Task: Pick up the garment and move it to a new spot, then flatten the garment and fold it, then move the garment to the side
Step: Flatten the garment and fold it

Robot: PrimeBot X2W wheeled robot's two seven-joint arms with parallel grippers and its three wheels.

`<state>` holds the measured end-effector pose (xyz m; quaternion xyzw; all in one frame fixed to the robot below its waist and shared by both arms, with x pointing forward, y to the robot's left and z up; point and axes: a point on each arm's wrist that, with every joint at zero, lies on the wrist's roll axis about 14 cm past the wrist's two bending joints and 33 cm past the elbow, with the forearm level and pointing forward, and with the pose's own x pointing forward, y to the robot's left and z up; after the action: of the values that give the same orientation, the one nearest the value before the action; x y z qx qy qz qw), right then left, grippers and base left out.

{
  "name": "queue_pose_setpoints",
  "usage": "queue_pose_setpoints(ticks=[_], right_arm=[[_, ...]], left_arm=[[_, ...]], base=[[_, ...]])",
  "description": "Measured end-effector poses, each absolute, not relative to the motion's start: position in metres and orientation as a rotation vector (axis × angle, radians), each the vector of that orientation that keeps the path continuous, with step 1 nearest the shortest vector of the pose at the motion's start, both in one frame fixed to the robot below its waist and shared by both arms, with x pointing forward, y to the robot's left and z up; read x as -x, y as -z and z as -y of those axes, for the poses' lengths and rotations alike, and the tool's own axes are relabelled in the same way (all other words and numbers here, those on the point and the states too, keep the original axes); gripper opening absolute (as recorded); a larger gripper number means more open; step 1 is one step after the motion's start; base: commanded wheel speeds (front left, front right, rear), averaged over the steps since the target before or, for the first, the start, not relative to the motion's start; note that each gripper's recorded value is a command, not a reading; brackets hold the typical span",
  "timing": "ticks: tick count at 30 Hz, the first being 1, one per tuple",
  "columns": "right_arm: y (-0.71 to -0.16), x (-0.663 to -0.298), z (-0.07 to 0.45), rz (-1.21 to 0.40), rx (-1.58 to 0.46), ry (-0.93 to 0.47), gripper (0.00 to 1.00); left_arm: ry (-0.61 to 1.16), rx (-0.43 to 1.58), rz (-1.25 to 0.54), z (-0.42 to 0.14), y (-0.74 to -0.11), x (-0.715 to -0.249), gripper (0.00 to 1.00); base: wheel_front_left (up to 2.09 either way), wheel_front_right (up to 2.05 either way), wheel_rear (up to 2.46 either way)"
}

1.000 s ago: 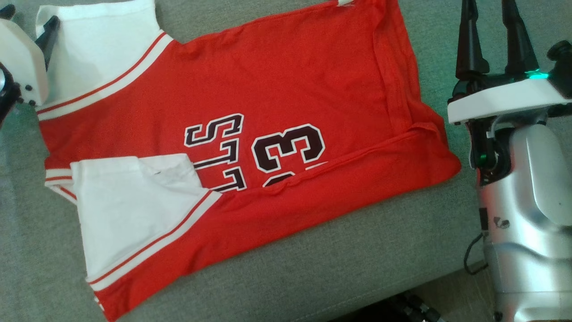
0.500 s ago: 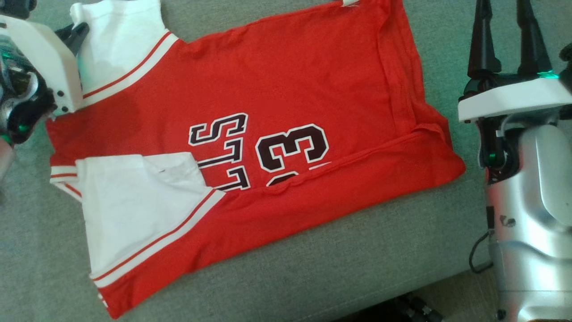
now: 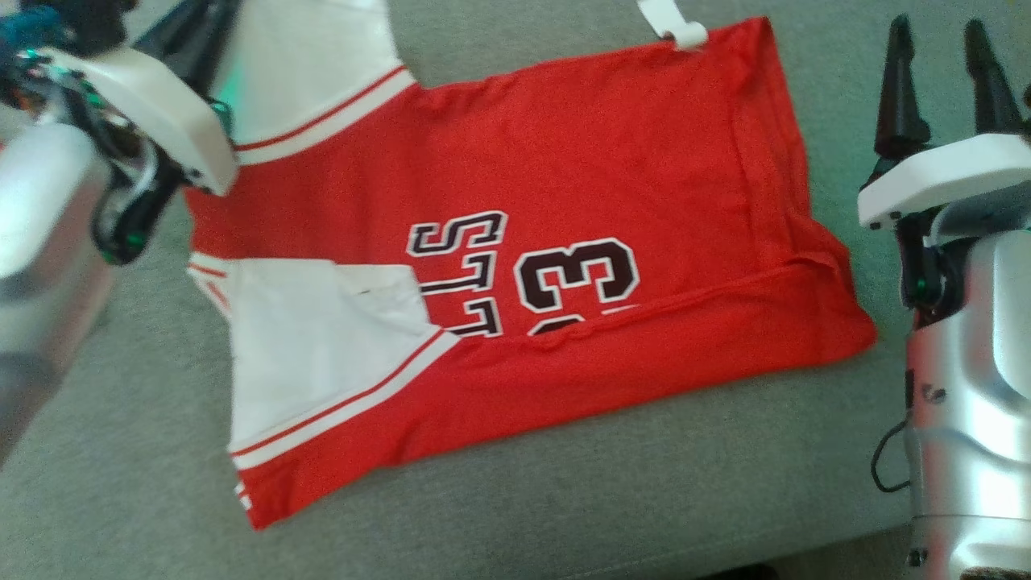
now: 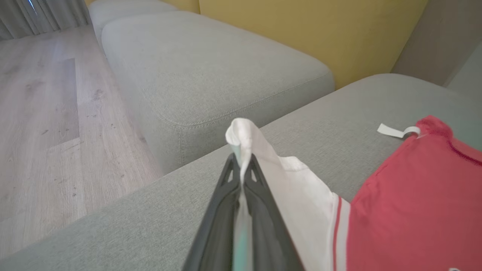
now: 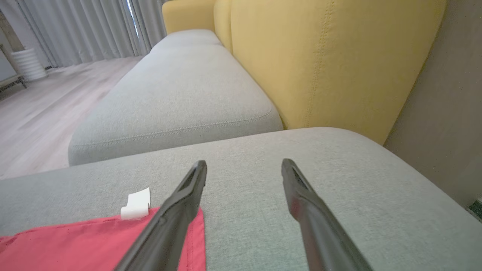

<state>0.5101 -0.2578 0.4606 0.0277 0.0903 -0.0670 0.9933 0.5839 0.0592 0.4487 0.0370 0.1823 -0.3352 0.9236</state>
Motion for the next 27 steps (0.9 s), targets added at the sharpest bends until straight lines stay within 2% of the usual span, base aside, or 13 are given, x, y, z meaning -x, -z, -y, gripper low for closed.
queue_pose_setpoints(ticks=[5, 16, 27], right_arm=[[-0.449, -0.516, 0.235, -0.273, -0.007, 0.072, 1.0], [-0.416, -0.523, 0.213, -0.48, 0.122, -0.033, 1.0], [-0.385, -0.548, 0.213, -0.6, 0.147, -0.054, 1.0]], left_arm=[[0.707, -0.072, -0.278, -0.059, -0.475, -0.558, 0.0], [0.704, -0.058, -0.229, -0.07, -0.494, -0.497, 0.0], [0.703, -0.04, -0.271, -0.073, -0.482, -0.492, 0.0]], base=[[0.0, 0.0, 0.0], [0.0, 0.0, 0.0], [0.0, 0.0, 0.0]])
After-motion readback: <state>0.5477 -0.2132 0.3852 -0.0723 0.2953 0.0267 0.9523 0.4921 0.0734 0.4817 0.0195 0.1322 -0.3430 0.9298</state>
